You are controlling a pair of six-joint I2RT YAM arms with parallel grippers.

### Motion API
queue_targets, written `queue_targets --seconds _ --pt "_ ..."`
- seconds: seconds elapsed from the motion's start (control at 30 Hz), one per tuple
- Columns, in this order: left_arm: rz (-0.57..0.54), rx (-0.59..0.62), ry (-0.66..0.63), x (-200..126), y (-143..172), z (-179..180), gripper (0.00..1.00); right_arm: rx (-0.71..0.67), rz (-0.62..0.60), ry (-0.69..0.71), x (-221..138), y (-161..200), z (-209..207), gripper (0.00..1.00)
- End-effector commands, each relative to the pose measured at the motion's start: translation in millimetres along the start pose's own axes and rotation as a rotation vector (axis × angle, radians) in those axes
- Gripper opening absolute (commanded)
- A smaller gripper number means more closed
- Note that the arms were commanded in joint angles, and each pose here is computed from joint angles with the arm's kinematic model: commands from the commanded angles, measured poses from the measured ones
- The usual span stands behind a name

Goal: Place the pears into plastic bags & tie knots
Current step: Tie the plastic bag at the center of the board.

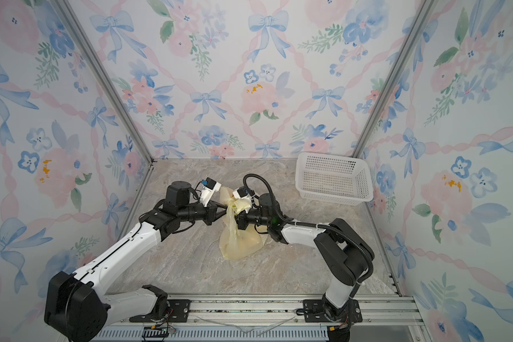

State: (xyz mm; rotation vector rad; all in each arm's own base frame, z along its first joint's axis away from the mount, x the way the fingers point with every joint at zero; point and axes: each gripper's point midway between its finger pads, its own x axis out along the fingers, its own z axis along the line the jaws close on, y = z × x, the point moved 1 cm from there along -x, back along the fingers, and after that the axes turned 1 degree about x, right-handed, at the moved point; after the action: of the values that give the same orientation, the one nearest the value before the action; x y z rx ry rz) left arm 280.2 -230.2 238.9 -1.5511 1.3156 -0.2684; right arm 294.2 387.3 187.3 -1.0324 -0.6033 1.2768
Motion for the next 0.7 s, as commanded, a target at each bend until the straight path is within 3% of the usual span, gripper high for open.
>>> queue_targets --seconds 0.0,0.17,0.33,0.67 --pt "-0.014 0.008 0.043 -6 -3 -15 0.0 -0.023 -0.036 0.048 12 -7 -11 0.04" --pt "-0.002 -0.01 0.045 -4 5 -23 0.0 -0.057 -0.2 0.115 12 -33 -24 0.03" --pt "0.026 -0.05 0.041 0 21 -28 0.0 -0.08 -0.384 0.045 2 -75 -16 0.03" --pt "0.087 -0.129 0.053 5 52 -27 0.0 -0.133 -0.541 -0.072 -25 -114 5 0.03"
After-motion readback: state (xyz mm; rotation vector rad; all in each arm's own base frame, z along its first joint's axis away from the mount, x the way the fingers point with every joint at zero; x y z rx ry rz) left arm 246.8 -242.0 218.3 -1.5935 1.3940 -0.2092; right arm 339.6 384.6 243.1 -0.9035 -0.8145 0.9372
